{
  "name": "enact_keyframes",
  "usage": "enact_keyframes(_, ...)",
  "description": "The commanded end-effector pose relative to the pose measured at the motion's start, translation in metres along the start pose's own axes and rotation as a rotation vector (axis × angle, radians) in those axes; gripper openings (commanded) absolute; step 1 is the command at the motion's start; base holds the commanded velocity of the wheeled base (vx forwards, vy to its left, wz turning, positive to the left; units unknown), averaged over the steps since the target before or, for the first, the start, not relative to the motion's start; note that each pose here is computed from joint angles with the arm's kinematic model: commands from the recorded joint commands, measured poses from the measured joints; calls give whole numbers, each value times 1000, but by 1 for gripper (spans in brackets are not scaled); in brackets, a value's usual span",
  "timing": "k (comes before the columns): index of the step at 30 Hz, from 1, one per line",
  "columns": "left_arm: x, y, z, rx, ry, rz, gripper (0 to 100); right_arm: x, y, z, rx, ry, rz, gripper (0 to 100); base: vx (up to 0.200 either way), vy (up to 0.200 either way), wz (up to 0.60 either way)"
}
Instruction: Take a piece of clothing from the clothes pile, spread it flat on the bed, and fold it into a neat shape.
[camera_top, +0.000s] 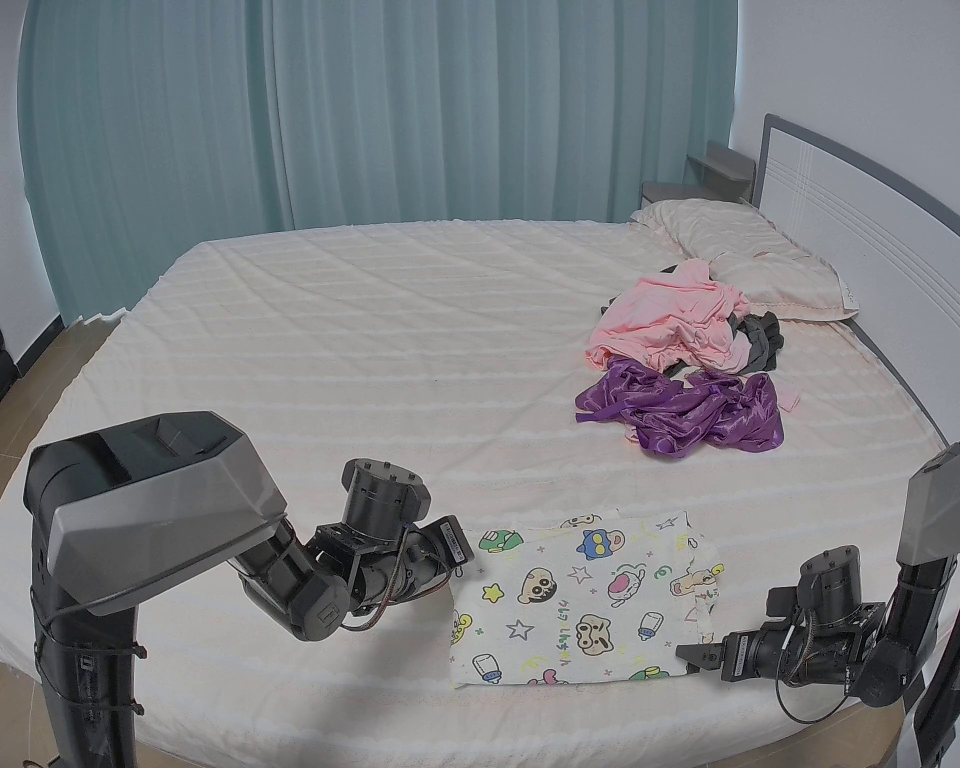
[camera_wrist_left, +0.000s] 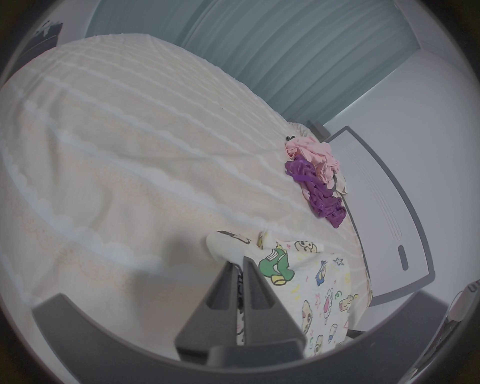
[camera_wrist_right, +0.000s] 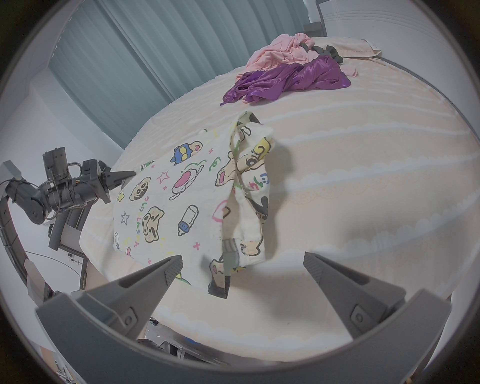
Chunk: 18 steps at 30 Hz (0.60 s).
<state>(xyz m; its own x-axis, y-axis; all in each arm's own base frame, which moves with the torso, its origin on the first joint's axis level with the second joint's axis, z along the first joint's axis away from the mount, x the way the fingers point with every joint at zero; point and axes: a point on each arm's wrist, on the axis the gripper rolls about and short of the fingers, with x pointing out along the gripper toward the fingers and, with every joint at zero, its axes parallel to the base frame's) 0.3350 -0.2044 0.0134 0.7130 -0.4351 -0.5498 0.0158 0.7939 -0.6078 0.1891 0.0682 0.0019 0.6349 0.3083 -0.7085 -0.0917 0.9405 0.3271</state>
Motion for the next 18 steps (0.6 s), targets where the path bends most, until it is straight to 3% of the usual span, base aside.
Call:
enact_keyframes(1, 3, 8, -4, 0, 11, 24, 0, -2, -1, -4, 1, 15, -6, 100, 0, 0, 0)
enact_keyframes(5, 5, 13, 0, -7, 1, 36, 0, -2, -1, -4, 1, 15, -6, 100, 0, 0, 0)
enact_keyframes(6, 5, 14, 1, -11, -1, 38, 100, -2, -1, -4, 1, 15, -6, 100, 0, 0, 0)
enact_keyframes(13, 2, 15, 7, -21, -30, 49, 100, -3, -1, -3, 2, 10, -3, 100, 0, 0, 0)
enact_keyframes(18, -21, -7, 11, -64, -53, -8, 100, -4, 0, -1, 2, -5, 3, 100, 0, 0, 0)
